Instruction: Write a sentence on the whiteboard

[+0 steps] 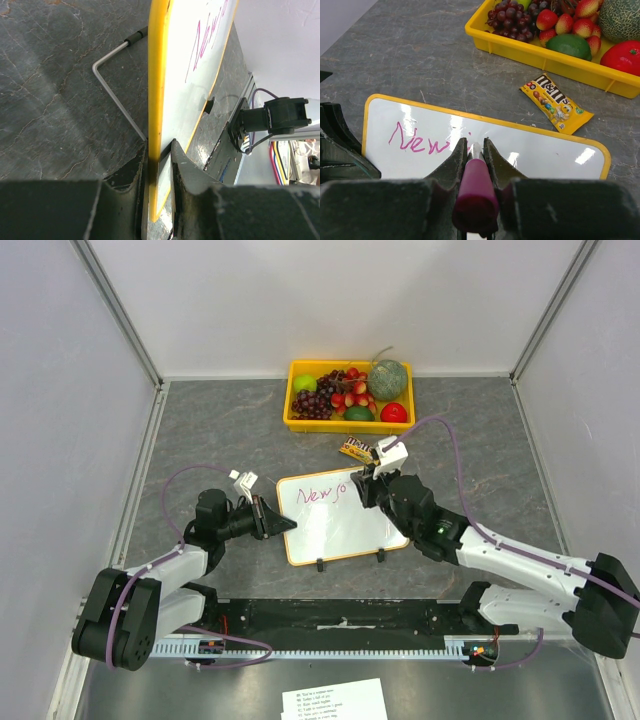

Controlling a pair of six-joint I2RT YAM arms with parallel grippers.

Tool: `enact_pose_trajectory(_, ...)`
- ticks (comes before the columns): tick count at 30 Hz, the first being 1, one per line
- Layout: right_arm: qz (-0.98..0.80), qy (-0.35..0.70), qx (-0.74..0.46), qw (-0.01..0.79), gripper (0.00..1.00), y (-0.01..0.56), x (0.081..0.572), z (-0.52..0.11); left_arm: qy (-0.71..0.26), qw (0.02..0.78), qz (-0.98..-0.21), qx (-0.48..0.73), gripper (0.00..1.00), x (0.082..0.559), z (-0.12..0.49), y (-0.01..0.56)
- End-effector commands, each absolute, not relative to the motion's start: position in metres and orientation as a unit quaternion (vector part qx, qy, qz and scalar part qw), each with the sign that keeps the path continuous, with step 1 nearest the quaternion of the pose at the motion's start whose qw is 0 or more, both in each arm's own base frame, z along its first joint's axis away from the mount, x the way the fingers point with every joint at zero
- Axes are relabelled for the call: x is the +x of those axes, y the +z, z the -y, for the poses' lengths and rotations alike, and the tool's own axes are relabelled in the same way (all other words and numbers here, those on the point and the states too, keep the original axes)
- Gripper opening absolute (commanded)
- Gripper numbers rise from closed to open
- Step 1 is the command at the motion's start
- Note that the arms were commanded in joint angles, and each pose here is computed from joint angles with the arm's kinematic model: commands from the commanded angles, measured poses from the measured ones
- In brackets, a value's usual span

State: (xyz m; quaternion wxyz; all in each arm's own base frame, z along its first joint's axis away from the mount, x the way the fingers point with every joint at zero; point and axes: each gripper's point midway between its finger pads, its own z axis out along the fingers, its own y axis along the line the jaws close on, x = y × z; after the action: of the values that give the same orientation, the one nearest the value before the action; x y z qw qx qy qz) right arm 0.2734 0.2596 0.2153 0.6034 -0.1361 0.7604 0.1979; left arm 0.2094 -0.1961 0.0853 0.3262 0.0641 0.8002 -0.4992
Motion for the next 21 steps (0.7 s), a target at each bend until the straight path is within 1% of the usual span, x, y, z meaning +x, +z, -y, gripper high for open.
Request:
enact_pose_trajectory(1, -0.765, 0.177, -0.122, 0.607, 0.0, 0.21, 0.281, -0.25, -0.476, 0.35, -0.804, 0.07, 0.02, 0.219, 0.192, 0.081)
enact_pose_trajectory(21, -0.792, 0.156, -0.126, 0.577, 0.0, 0.174, 0.27, -0.234, -0.476, 0.35, -0.804, 0.071, 0.02, 0.219, 0.193, 0.082)
